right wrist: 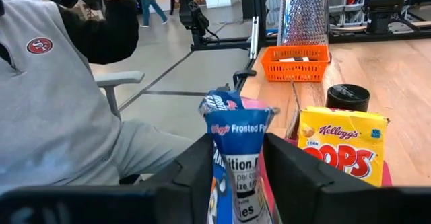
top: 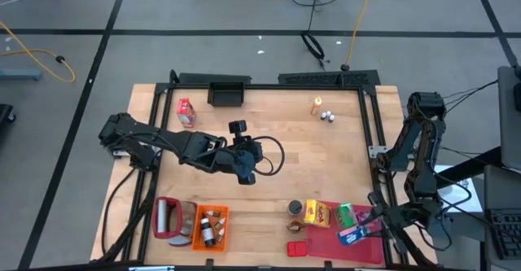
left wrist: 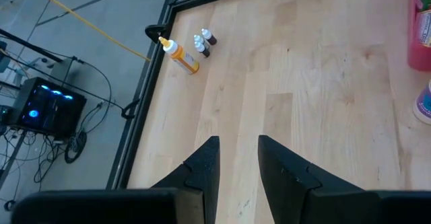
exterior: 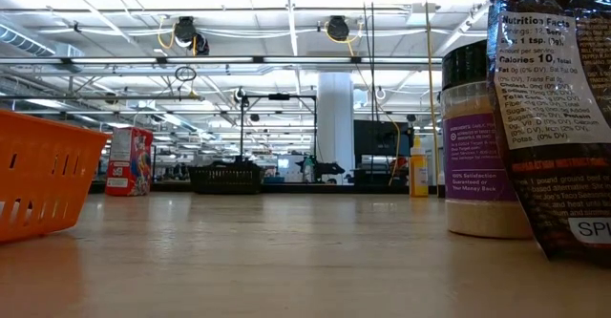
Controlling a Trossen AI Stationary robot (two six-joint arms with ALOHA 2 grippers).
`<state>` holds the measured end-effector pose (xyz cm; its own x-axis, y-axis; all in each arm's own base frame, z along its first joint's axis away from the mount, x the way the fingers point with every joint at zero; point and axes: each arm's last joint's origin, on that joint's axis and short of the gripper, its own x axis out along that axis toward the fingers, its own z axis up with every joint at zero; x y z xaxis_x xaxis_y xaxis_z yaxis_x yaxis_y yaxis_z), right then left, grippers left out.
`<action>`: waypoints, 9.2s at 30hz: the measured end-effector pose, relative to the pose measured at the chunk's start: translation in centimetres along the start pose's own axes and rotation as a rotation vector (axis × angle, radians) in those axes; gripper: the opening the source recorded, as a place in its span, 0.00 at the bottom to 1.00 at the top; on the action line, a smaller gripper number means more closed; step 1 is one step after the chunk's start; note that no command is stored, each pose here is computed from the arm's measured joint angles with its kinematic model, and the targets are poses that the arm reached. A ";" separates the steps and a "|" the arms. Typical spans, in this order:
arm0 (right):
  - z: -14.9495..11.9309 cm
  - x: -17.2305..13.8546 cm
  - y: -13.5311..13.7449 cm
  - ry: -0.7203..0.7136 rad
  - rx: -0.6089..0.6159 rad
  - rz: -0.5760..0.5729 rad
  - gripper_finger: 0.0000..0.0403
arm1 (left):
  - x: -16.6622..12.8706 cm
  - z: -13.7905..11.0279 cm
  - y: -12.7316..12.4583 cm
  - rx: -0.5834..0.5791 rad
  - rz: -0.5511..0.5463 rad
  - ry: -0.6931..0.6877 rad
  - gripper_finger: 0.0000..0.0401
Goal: Pick & Place Kitchen Items
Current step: Put the blue cereal box into the red bin, then put the small red food coloring bottle into the orange bin
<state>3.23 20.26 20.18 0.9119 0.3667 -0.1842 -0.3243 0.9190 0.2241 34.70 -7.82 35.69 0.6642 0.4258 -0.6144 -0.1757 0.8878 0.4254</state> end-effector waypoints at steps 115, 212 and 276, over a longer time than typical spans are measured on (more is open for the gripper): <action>2.0 -1.4 -30.6 0.296 0.467 -1.227 0.39 | 0.3 0.0 0.4 -0.004 0.009 0.005 0.26; 11.0 13.4 -19.9 -0.281 -0.016 -0.400 0.15 | 6.9 -3.4 -3.7 -0.227 -0.109 -0.333 0.26; 11.5 15.7 -20.6 -0.146 -0.105 -0.420 0.27 | 4.2 -7.7 -3.1 -0.273 0.012 0.060 0.10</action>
<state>27.09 5.43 23.74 0.9933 -0.0578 -0.1000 0.0639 0.9962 0.0594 32.45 -7.46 26.66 0.6185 0.4388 -0.6519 -0.3777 0.8934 0.2431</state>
